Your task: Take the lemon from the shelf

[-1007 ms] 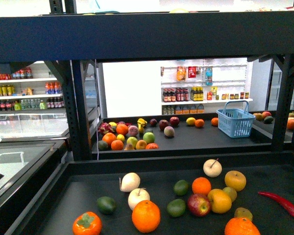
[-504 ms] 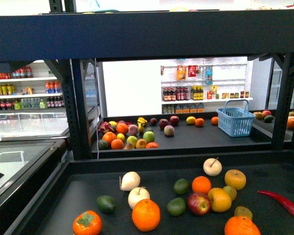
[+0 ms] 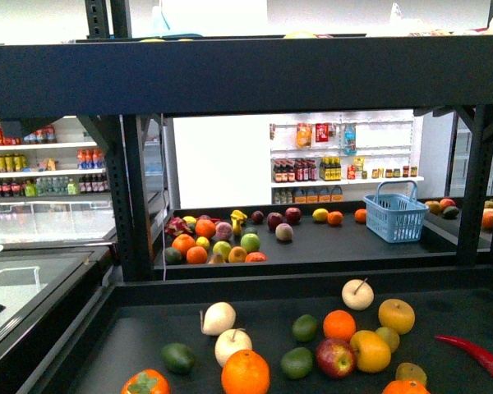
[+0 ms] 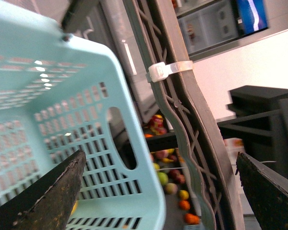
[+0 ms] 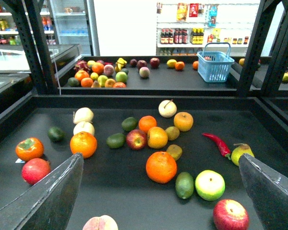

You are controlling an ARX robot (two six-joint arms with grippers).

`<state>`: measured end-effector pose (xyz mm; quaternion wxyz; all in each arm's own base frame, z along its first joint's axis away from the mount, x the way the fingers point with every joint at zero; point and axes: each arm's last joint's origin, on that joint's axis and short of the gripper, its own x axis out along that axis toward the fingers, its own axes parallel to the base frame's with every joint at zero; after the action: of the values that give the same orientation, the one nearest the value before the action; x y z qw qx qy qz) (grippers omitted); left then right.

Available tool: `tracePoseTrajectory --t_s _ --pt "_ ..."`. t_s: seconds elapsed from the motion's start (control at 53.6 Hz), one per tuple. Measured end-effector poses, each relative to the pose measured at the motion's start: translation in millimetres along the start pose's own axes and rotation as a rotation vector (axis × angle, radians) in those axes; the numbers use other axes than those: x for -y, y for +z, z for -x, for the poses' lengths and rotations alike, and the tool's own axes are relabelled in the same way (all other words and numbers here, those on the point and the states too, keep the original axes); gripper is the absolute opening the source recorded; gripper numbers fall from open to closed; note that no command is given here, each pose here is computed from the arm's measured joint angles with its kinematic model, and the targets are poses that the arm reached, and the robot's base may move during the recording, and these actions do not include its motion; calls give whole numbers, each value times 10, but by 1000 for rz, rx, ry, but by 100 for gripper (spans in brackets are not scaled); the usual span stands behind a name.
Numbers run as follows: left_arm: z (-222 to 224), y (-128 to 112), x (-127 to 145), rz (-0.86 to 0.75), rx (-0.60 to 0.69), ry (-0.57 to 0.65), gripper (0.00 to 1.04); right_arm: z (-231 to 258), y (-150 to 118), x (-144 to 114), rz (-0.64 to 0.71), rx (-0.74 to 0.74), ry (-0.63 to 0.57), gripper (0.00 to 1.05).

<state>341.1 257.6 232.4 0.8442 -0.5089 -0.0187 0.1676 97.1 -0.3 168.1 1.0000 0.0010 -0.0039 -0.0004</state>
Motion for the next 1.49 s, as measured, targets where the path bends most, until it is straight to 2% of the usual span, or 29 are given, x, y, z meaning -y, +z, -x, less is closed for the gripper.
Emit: tracePoseTrajectory --t_s 0.093,0.205,0.28,0.392,0.429,0.448,0.485,0.504,0.541,0.616,0.709,0.877,1.493 --pt "278 34 183 -173 -9 64 97 0 0 0 0 0 0 97" --pt "680 14 433 -378 -14 82 97 0 0 0 0 0 0 97" --pt "1035 -64 616 -516 -28 71 97 0 0 0 0 0 0 97" --pt "1476 -252 782 -630 -58 42 97 0 0 0 0 0 0 97" --pt "1600 -312 815 -692 -67 -27 94 0 0 0 0 0 0 97" --pt "1696 -387 851 -758 -72 -119 89 0 0 0 0 0 0 97" --pt "1887 -554 902 -866 -66 -227 81 0 0 0 0 0 0 97" --pt "1978 -645 915 -902 -65 -249 78 0 0 0 0 0 0 97" --pt "2270 -973 907 -970 -80 -283 66 0 0 0 0 0 1 97" --pt "2688 -1445 827 -1037 -65 -279 47 0 0 0 0 0 0 97" --pt "2903 -1609 724 -1056 -62 -347 31 0 0 0 0 0 -1 97" --pt "3038 -1768 345 -1060 -48 -344 2 0 0 0 0 0 0 97" --pt "2998 -1960 -9 -1065 -46 -346 3 0 0 0 0 0 0 97"
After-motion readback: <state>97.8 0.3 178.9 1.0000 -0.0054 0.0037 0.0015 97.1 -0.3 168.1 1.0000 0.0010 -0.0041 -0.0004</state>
